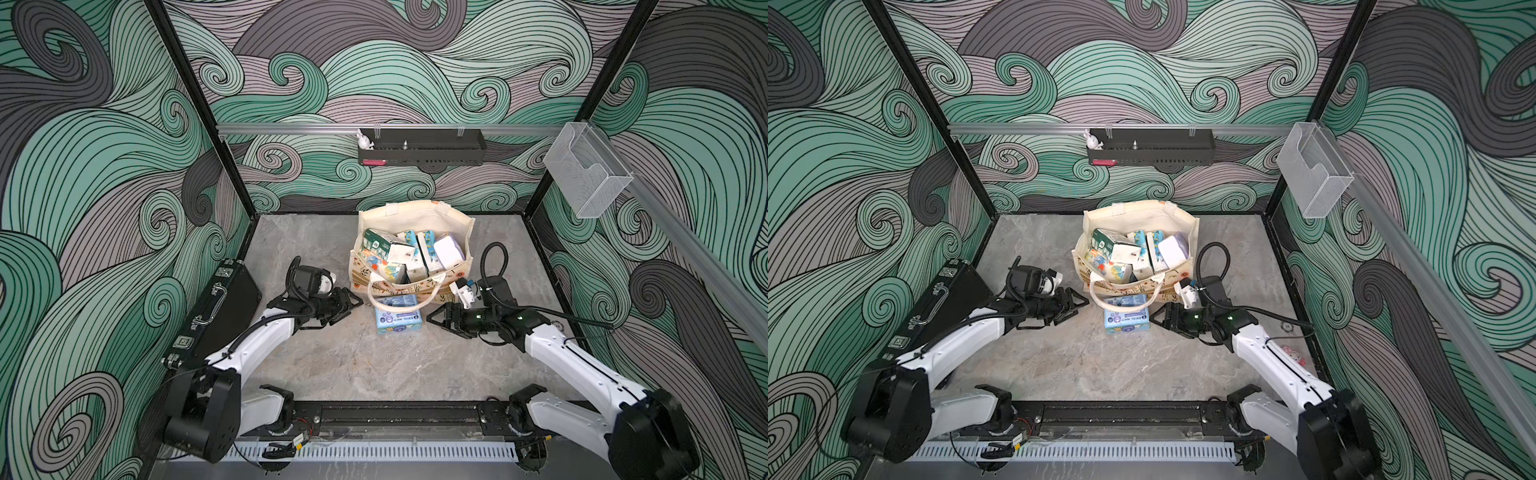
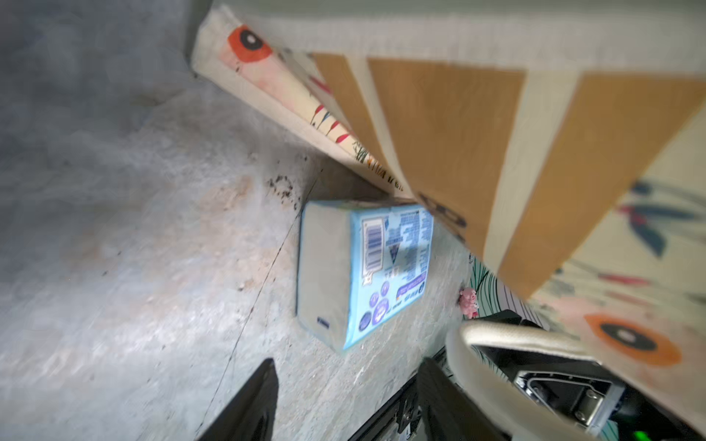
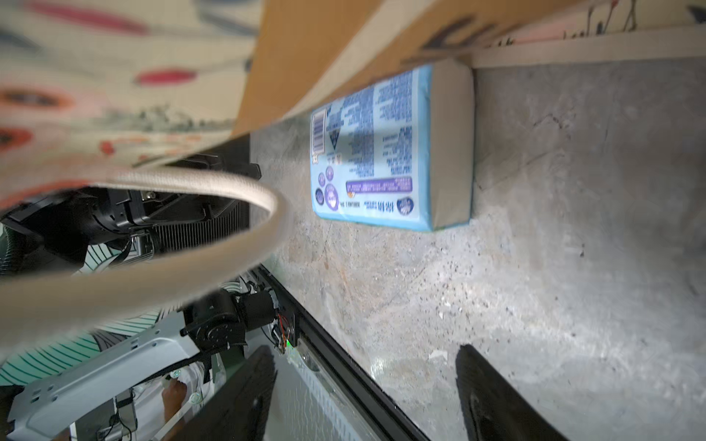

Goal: Put tissues into the canvas bag
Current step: Adjust the canvas bag at the center of the board.

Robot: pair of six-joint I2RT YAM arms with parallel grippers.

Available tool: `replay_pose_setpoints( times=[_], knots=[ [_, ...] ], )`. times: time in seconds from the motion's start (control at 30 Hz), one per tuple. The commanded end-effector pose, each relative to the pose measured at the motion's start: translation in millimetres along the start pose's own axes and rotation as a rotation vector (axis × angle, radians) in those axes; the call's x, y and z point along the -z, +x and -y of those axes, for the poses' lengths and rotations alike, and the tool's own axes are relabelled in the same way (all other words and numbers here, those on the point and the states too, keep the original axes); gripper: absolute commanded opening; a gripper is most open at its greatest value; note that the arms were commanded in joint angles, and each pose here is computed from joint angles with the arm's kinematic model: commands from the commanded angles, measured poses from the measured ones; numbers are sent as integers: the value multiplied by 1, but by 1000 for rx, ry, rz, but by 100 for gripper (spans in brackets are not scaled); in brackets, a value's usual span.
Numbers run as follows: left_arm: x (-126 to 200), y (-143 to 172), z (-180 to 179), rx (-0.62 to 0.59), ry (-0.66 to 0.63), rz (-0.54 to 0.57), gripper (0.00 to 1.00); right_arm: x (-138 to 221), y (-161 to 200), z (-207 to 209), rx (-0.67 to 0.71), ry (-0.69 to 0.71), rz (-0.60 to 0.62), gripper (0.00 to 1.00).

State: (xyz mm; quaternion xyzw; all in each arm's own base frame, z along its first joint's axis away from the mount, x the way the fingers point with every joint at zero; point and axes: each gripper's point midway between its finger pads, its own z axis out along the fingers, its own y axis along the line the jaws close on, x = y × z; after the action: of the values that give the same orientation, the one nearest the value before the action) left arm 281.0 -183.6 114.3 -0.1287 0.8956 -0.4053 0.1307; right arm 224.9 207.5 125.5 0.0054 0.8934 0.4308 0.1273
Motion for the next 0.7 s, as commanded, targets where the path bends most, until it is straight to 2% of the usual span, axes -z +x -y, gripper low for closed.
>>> replay_pose_setpoints(
  times=[0.0, 0.2, 0.4, 0.53, 0.67],
  knots=[
    [-14, -4, 17, -60, 63, -71, 57, -8, -33, -8, 37, -68, 59, 75],
    [-20, -7, 2, -72, -27, -78, 57, -35, -57, 12, 19, -78, 97, 76],
    [-29, 2, 2, -75, 16, -85, 57, -54, -76, 21, -68, -152, 141, 76],
    [-24, 23, 9, -84, 58, -84, 58, -57, -56, 28, -158, -173, 144, 76],
    [-27, 42, 7, -127, 58, -76, 58, -63, -22, 28, -124, -136, 82, 78]
  ],
)
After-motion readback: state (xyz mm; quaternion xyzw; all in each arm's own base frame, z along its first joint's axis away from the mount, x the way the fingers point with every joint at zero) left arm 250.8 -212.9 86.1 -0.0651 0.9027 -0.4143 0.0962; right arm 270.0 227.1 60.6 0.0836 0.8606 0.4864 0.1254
